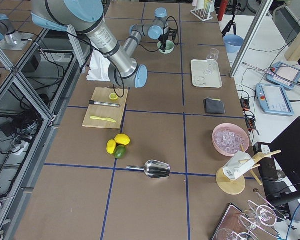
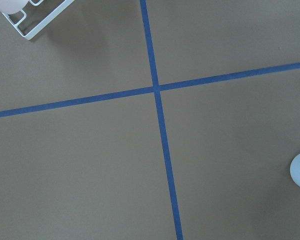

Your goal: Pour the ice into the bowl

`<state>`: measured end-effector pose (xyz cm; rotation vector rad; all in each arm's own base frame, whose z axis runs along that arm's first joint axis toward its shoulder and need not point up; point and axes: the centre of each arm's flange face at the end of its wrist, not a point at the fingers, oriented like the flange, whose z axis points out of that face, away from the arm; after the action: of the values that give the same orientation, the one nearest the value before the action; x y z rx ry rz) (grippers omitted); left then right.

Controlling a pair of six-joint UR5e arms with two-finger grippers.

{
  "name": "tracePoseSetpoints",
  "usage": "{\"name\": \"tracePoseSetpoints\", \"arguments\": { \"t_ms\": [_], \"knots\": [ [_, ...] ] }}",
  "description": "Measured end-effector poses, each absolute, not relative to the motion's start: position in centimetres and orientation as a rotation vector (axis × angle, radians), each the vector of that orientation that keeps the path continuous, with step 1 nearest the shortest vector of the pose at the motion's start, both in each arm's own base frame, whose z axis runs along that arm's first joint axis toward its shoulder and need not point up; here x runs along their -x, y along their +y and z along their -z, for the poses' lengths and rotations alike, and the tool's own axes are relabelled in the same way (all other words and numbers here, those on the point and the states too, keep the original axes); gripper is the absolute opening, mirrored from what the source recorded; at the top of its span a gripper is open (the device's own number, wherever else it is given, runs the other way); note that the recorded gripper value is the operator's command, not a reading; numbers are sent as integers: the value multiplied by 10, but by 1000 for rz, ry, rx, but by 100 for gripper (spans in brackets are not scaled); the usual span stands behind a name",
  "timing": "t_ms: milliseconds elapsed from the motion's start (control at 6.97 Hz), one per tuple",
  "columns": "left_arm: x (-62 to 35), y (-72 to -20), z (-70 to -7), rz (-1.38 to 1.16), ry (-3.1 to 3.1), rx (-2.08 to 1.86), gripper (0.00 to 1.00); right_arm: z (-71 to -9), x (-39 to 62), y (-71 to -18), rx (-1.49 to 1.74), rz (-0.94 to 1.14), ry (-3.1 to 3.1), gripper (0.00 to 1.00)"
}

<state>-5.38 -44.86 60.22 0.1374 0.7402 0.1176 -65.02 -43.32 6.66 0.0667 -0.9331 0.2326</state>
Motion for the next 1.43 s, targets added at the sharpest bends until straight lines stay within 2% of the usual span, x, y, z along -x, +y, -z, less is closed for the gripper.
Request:
{"name": "tracePoseSetpoints", "arguments": {
  "t_ms": [287,430,573,717,1147,1434],
  "knots": [
    [54,-449,-603,-117,740,-137,100,-72,696,-424,-87,-243,-929,0],
    [54,-449,-603,-117,740,-137,100,-74,706,-419,-89,-241,-925,16],
    [54,-449,-602,-117,741,-137,100,-76,709,-417,-89,-239,-924,89],
    [54,-449,-603,-117,741,-137,100,-79,711,-416,-89,-238,-923,100],
    [53,-454,-598,-124,740,-148,100,-63,672,-444,-66,-252,-951,100],
    [52,-475,-577,-140,737,-192,100,-70,569,-495,-56,-194,-915,100]
  ]
}}
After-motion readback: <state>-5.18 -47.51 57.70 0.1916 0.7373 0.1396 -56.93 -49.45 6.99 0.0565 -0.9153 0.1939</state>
